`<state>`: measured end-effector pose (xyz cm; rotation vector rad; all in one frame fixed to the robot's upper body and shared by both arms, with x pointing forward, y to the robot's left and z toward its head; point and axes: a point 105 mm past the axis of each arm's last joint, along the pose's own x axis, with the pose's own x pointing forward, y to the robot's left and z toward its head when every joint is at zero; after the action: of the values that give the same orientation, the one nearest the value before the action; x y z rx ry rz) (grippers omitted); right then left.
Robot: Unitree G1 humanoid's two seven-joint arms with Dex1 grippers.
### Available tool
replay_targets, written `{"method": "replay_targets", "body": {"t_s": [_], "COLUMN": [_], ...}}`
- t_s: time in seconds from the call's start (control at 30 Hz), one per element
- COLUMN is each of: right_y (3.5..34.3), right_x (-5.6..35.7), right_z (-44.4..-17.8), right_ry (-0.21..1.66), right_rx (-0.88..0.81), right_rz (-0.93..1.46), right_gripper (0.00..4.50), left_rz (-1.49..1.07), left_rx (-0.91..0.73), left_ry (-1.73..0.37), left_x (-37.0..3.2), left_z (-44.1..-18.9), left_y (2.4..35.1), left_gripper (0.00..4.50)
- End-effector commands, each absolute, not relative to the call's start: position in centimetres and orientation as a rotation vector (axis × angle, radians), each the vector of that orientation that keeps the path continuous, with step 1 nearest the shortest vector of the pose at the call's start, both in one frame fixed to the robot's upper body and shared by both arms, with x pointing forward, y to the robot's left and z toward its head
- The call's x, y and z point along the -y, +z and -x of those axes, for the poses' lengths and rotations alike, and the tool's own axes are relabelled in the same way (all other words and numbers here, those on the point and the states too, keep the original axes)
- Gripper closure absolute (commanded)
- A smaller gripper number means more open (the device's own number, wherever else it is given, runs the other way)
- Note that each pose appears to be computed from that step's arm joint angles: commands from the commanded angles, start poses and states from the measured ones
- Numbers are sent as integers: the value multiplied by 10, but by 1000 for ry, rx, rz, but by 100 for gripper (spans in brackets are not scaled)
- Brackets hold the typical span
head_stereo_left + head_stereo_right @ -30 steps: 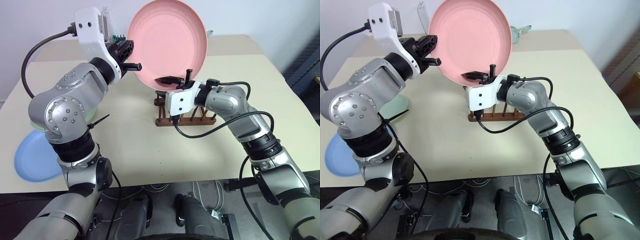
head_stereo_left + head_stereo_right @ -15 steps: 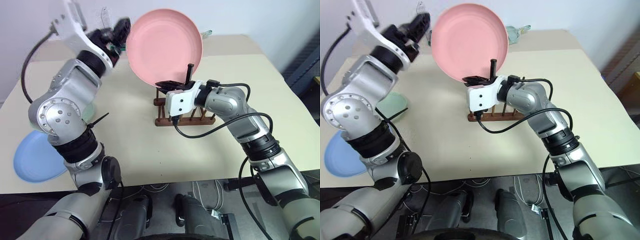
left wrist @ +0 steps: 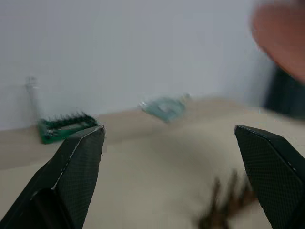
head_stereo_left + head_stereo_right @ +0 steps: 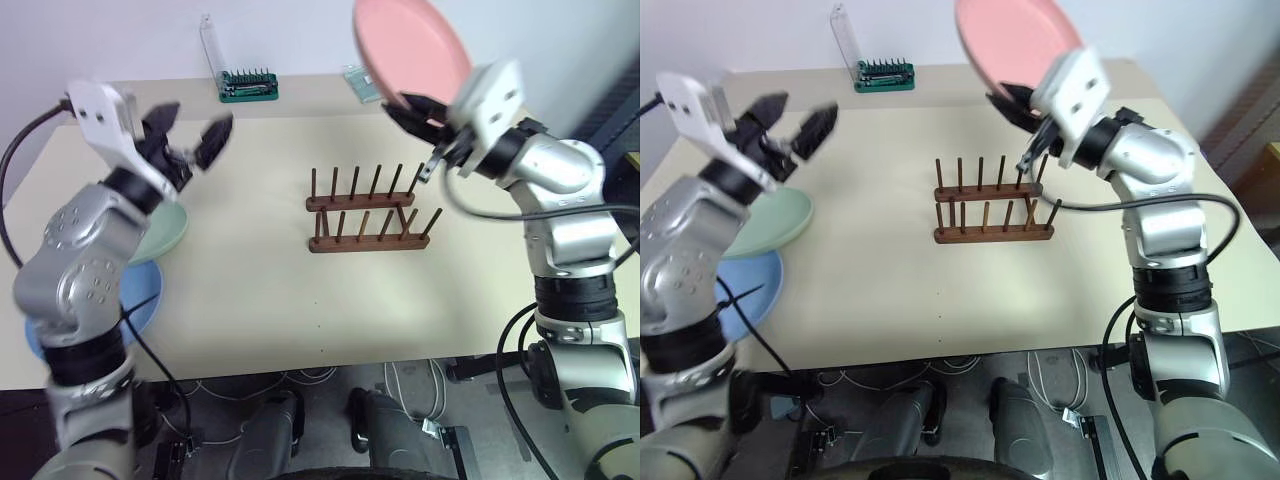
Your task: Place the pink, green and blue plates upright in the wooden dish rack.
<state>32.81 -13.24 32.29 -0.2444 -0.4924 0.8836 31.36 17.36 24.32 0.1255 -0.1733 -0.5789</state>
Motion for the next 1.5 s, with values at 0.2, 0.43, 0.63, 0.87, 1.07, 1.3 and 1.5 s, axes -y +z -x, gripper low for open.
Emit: {"method": "replay_targets", "body": {"t_s": [0.2,0.43,0.63,0.87,1.07,1.3,1.5], "right_y": [321,313,302,296,314,331,320], "right_x": [144,163,178,183,176,168,165], "right_z": [-307,-319,-328,-334,-325,-317,-318], "right_ry": [975,856,766,715,761,804,791], "right_rx": [334,273,228,191,249,292,254], "right_rz": [-164,-421,-630,-745,-721,-700,-758], "right_gripper": [450,450,450,450,450,450,450], "left_rz": [-330,-325,-308,-304,-306,-310,-311], "left_rx": [70,50,49,48,48,52,53], "left_ry": [-923,-976,-974,-971,-966,-962,-958], "left_x": [-131,-118,-117,-116,-116,-116,-117], "left_z": [-271,-267,-268,-269,-270,-270,-270], "left_y": [204,192,192,191,191,191,190], "left_gripper": [4,4,4,4,4,4,4]}}
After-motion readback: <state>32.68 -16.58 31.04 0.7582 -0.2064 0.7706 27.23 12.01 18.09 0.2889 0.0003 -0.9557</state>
